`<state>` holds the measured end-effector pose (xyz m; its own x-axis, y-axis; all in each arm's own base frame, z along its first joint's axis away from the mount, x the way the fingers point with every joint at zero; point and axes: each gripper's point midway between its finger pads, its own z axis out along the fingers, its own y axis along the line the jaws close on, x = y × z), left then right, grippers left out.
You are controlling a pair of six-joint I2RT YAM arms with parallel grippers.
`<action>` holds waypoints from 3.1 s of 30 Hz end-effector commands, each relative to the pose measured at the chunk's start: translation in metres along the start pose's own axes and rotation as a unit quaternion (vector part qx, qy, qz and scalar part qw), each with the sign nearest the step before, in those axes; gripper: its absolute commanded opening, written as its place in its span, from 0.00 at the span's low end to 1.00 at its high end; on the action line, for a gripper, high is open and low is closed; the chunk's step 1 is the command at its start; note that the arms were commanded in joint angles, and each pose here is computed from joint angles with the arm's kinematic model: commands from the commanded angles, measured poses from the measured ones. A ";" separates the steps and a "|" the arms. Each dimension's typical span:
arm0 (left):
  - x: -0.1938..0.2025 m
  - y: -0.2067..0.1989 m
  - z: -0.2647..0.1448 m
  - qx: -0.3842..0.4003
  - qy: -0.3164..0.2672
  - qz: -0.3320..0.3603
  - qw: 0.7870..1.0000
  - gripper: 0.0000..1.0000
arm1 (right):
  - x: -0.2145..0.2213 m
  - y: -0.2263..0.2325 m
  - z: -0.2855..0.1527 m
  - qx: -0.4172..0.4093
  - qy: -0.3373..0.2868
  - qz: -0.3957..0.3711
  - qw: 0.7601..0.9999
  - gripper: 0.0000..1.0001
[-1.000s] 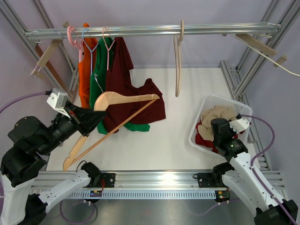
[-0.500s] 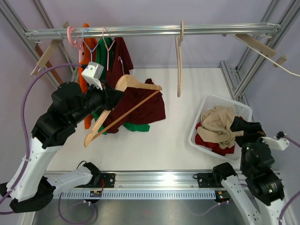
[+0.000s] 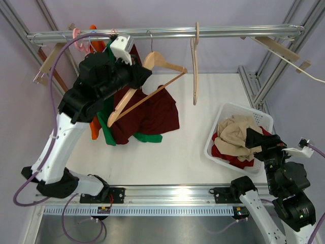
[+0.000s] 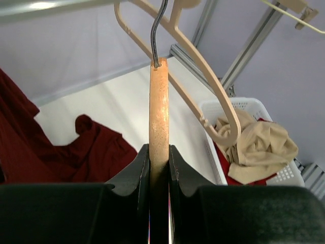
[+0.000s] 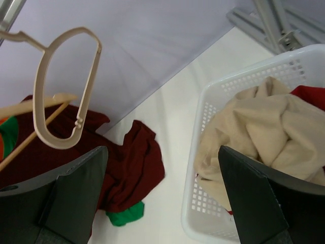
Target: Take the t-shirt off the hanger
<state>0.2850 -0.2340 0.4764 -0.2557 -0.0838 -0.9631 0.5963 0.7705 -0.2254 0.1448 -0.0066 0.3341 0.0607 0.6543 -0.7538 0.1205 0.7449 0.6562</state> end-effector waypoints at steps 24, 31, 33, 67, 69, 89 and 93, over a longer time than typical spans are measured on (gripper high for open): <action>-0.031 -0.011 0.114 0.052 -0.032 0.003 0.998 0.00 | 0.040 0.046 0.009 -0.130 0.081 -0.037 0.988 0.99; -0.054 -0.005 0.095 0.055 -0.069 0.004 0.996 0.00 | 0.044 0.047 0.011 -0.132 0.085 -0.032 0.987 0.99; -0.048 -0.002 0.100 0.058 -0.059 -0.003 0.997 0.00 | 0.043 0.047 0.010 -0.134 0.084 -0.032 0.987 1.00; -0.005 0.047 0.115 0.057 -0.025 -0.053 0.997 0.00 | 0.033 0.053 -0.003 -0.152 0.078 -0.021 0.985 0.99; -0.001 0.049 0.116 0.055 -0.024 -0.054 0.997 0.00 | 0.035 0.055 -0.002 -0.155 0.082 -0.019 0.984 1.00; 0.015 0.048 0.112 0.065 -0.023 -0.070 0.995 0.26 | 0.034 0.058 -0.003 -0.163 0.081 -0.017 0.983 1.00; 0.017 0.047 0.108 0.068 -0.022 -0.071 0.995 0.28 | 0.035 0.060 -0.004 -0.168 0.084 -0.016 0.982 0.99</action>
<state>0.4067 -0.2708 0.4101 -0.3502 -0.1863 -0.9180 0.6208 0.6877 -0.3764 0.1537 0.0558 0.3341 -0.1165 0.6204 -0.7756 -0.1593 0.7592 0.6311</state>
